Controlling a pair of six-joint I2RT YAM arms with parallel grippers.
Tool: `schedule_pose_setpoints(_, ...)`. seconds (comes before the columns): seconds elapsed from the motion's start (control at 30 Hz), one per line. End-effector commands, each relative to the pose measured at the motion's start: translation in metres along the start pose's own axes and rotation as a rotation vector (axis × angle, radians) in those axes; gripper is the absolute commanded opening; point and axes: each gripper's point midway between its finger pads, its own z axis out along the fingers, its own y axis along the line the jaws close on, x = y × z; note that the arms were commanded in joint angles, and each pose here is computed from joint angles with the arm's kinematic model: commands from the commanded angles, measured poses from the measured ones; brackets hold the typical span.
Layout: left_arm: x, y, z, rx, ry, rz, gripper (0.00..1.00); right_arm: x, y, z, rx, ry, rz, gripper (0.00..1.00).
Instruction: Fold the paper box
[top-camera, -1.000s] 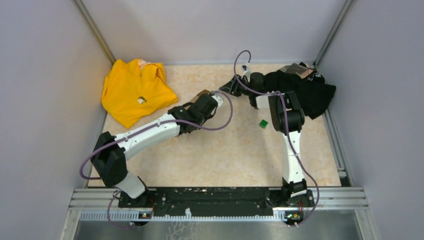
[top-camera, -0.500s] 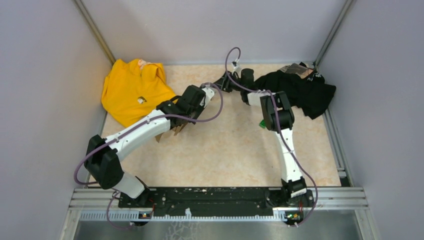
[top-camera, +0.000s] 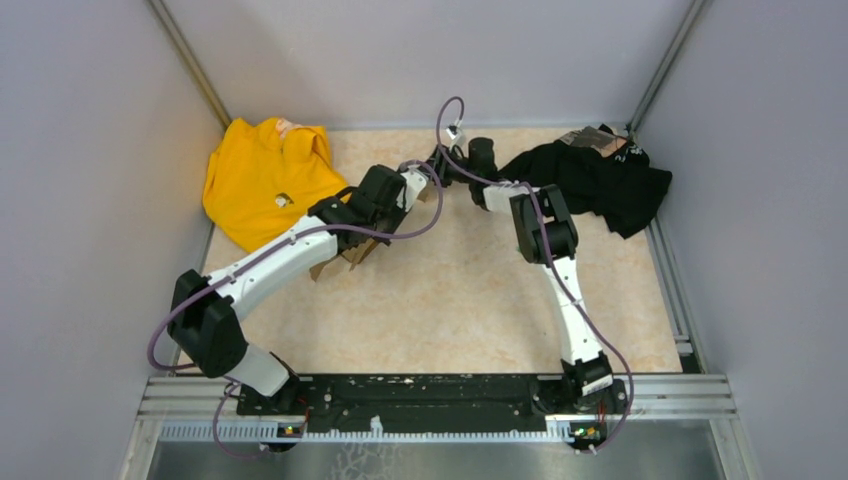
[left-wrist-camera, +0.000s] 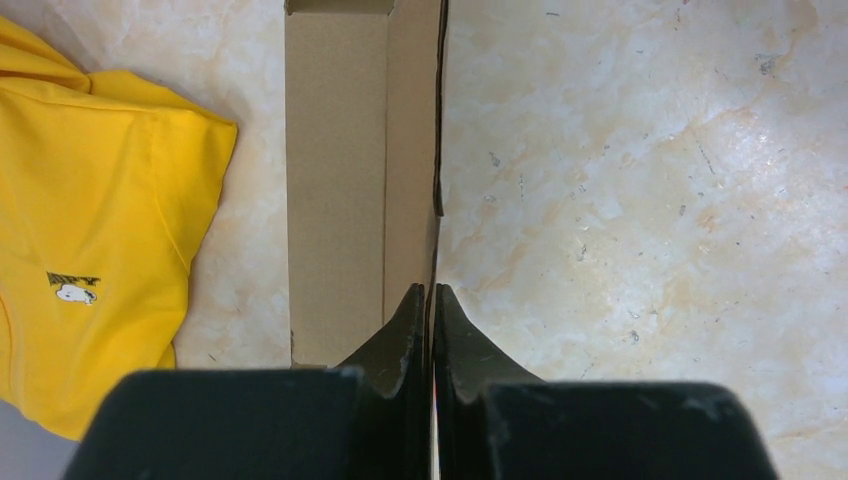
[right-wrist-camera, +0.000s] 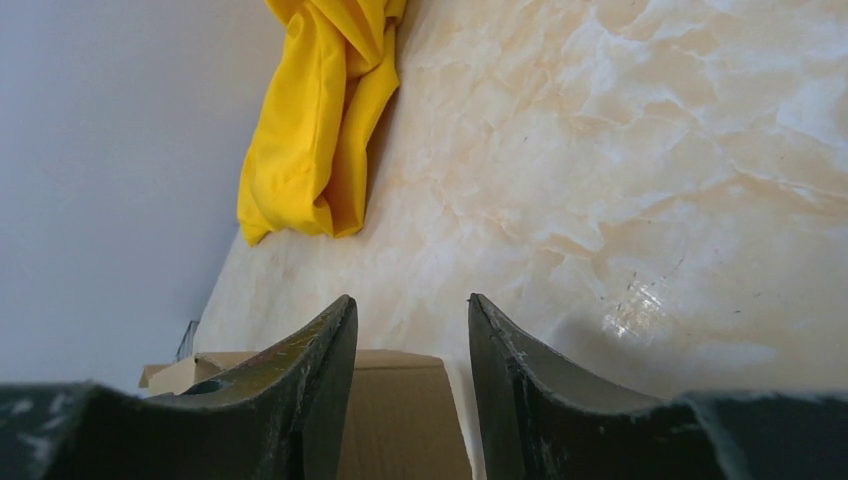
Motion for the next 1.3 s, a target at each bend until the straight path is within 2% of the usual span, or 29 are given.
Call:
schedule_pose_setpoints(0.0, -0.01, 0.001, -0.005, 0.038, -0.023, -0.045, 0.08, -0.004, 0.02, 0.003, -0.067, -0.012, -0.06, 0.44)
schedule_pose_setpoints(0.53, -0.006, 0.009, -0.001, 0.054, -0.018, -0.092, 0.09, 0.018, 0.04, -0.019, -0.133, -0.031, -0.075, 0.42)
schedule_pose_setpoints(1.03, -0.002, 0.009, 0.004, 0.083, -0.014, -0.115, 0.1, 0.035, 0.083, -0.023, -0.272, -0.015, -0.182, 0.41)
schedule_pose_setpoints(1.27, 0.0, 0.008, 0.004, 0.091, -0.012, -0.117, 0.1, 0.037, 0.081, -0.03, -0.253, -0.024, -0.183, 0.41)
